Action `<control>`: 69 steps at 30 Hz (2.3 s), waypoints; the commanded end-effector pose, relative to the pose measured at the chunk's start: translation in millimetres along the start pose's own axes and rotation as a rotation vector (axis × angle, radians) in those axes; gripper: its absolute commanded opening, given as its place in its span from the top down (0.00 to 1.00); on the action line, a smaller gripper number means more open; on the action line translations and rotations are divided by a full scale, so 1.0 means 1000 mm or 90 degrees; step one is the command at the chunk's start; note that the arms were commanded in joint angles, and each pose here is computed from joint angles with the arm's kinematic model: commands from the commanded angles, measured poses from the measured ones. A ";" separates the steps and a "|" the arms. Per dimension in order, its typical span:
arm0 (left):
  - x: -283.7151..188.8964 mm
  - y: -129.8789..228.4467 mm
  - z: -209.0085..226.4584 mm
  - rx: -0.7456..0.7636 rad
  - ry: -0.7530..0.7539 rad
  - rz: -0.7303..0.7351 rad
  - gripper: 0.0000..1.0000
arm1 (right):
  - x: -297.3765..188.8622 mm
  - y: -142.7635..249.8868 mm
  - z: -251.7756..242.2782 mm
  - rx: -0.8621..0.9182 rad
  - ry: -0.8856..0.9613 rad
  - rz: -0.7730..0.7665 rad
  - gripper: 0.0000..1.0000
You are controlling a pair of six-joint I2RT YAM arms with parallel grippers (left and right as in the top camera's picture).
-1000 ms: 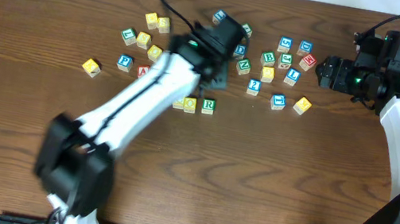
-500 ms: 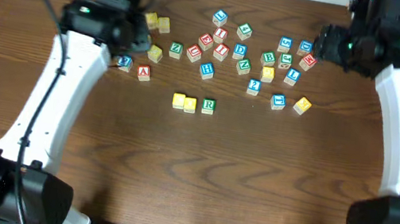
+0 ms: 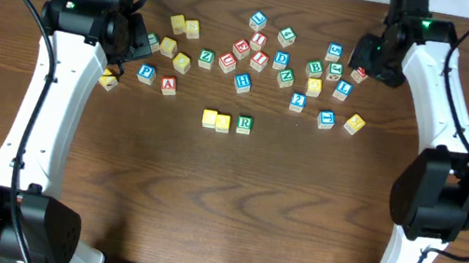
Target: Spell out CORL
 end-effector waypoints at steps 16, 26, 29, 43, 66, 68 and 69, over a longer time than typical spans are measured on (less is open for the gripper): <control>-0.002 0.000 0.002 0.012 -0.004 -0.001 0.44 | 0.080 0.021 0.008 -0.010 0.031 0.061 0.46; -0.002 0.000 0.002 0.012 -0.004 -0.001 0.44 | 0.084 0.023 0.007 -0.009 0.040 0.057 0.54; -0.002 0.000 0.002 0.012 -0.004 -0.002 0.44 | 0.089 0.029 0.004 -0.010 0.045 0.067 0.55; -0.002 0.000 0.002 0.012 -0.004 -0.001 0.44 | 0.101 0.033 0.002 -0.029 0.041 0.063 0.71; -0.002 0.000 0.002 0.011 -0.004 -0.002 0.44 | -0.025 0.056 0.053 -0.176 -0.093 0.074 0.86; -0.002 0.000 0.002 0.011 -0.004 -0.002 0.44 | -0.023 0.074 0.062 -0.196 -0.086 0.102 0.87; -0.002 0.000 0.002 0.011 -0.004 -0.002 0.44 | -0.022 0.082 0.066 -0.207 -0.084 0.115 0.88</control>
Point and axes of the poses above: each gripper's point midway between its finger pads, its own x axis out along the fingers, its own z axis along the line the jaws close on, y = z × x, the point moved 3 cm from there along -x, back along the fingers, and after that the axes turned 5 degrees about x, right-handed, at the moved point
